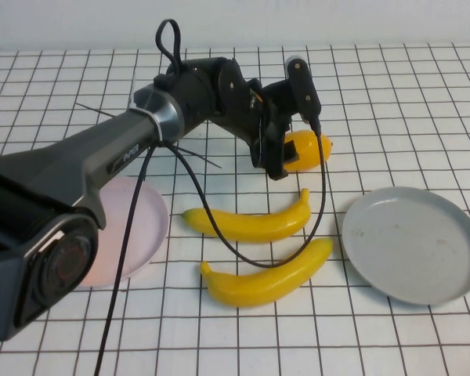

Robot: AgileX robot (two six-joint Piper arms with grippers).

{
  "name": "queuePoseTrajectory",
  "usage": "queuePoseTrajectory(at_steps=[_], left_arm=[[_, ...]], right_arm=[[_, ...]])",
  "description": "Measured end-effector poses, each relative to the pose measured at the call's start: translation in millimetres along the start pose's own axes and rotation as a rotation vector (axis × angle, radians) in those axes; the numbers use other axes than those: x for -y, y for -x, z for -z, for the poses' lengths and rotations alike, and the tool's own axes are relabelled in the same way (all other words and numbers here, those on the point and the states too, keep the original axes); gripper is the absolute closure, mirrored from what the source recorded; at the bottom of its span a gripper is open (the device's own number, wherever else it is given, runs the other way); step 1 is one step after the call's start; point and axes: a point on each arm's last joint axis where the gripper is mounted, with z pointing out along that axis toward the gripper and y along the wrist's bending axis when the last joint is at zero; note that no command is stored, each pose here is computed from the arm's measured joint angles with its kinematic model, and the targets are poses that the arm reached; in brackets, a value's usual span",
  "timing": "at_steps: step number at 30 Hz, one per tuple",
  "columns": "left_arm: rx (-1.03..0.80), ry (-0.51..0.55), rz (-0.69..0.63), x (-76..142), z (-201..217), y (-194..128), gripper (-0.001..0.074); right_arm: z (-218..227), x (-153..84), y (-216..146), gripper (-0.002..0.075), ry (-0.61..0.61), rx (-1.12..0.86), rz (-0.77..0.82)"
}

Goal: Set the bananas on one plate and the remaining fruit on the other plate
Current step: Put one type of fruit in the left plate

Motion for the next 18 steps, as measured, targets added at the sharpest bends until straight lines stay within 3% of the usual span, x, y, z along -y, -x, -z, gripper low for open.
queuePoseTrajectory(at_steps=[15,18], left_arm=[[-0.037,-0.043,0.123,-15,38,22,0.0362],[-0.04,-0.043,0.145,-15,38,21,0.0316]], right_arm=[[0,0,0,0.0742,0.0,0.0,0.0],[0,0,0,0.0742,0.0,0.0,0.0]])
